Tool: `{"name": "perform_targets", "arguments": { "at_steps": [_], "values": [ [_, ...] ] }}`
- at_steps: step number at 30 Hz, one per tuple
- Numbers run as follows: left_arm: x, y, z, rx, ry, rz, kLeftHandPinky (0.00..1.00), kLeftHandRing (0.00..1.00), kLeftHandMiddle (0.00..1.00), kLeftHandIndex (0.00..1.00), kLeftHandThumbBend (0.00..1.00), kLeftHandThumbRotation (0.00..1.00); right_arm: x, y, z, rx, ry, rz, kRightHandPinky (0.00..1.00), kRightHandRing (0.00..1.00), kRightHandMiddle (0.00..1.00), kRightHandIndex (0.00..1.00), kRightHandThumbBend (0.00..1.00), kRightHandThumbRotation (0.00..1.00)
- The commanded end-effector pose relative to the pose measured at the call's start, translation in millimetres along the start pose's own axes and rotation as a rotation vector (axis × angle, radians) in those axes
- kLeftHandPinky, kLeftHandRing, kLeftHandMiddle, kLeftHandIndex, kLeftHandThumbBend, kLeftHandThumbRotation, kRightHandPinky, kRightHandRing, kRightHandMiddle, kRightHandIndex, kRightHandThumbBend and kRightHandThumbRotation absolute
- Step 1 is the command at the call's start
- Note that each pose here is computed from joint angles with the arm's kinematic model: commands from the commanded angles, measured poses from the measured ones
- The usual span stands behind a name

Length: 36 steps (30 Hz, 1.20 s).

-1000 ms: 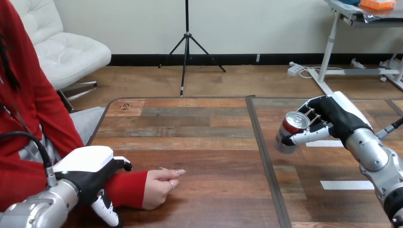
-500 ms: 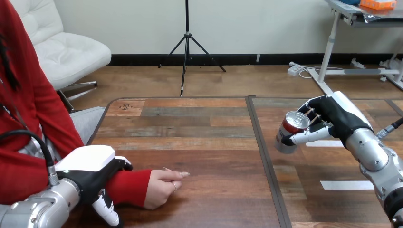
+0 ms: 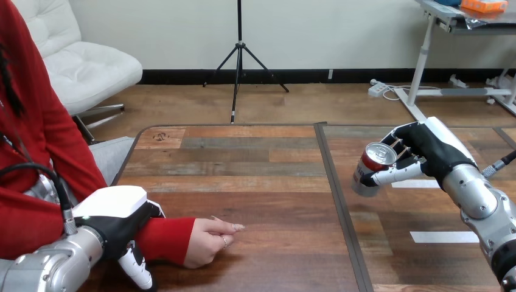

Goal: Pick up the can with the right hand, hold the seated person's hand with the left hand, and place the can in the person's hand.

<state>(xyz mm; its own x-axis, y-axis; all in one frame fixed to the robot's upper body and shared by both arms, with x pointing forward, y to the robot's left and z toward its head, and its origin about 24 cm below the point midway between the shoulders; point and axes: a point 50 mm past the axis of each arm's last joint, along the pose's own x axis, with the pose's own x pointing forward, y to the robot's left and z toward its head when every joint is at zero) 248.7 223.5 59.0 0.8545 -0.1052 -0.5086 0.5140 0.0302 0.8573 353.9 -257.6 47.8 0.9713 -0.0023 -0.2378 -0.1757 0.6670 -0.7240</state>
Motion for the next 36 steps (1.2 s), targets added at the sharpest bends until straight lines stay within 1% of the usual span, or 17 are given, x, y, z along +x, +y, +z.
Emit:
{"name": "perform_targets", "arguments": {
  "at_steps": [1,2,7,15,19,20,23,29,36],
  "values": [
    [2.6,13.5,-2.4,0.062,0.02,0.021,0.52,0.58,0.62,0.65,0.89,0.0,5.0,-26.7,23.8,0.006,-0.098,-0.094,0.38,0.42,0.46,0.47,0.79,0.0],
    [2.6,13.5,-2.4,0.063,0.02,0.021,0.49,0.55,0.58,0.62,0.88,0.0,5.1,-26.7,23.8,0.006,-0.097,-0.094,0.39,0.42,0.46,0.47,0.79,0.0],
    [3.3,13.4,-2.7,0.051,0.022,0.02,0.44,0.5,0.54,0.57,0.87,0.0,5.0,-26.6,23.5,0.006,-0.097,-0.095,0.39,0.42,0.46,0.47,0.79,0.0],
    [4.5,13.2,-2.8,0.004,0.032,0.019,0.36,0.43,0.51,0.56,0.85,0.0,4.7,-26.4,23.4,0.007,-0.1,-0.094,0.39,0.43,0.46,0.47,0.79,0.0],
    [4.8,12.6,-2.5,-0.019,0.025,0.034,0.33,0.39,0.48,0.55,0.85,0.0,5.0,-26.3,23.2,0.009,-0.095,-0.094,0.38,0.42,0.46,0.47,0.8,0.0],
    [4.9,12.5,-2.4,-0.025,0.022,0.037,0.31,0.37,0.47,0.53,0.85,0.0,5.0,-26.3,23.1,0.01,-0.094,-0.095,0.38,0.42,0.46,0.47,0.8,0.0],
    [5.0,12.2,-2.3,-0.044,0.013,0.048,0.28,0.34,0.44,0.52,0.85,0.0,5.0,-26.1,23.1,0.011,-0.094,-0.095,0.38,0.42,0.46,0.47,0.8,0.0],
    [5.3,11.6,-2.3,-0.061,-0.002,0.058,0.24,0.3,0.4,0.47,0.83,0.0,5.0,-26.1,23.1,0.013,-0.095,-0.096,0.38,0.43,0.47,0.47,0.8,0.0],
    [6.1,10.8,-2.8,-0.079,-0.01,0.058,0.25,0.29,0.39,0.44,0.81,0.0,4.8,-26.0,22.7,0.014,-0.098,-0.097,0.39,0.43,0.47,0.47,0.8,0.0]
  ]
}}
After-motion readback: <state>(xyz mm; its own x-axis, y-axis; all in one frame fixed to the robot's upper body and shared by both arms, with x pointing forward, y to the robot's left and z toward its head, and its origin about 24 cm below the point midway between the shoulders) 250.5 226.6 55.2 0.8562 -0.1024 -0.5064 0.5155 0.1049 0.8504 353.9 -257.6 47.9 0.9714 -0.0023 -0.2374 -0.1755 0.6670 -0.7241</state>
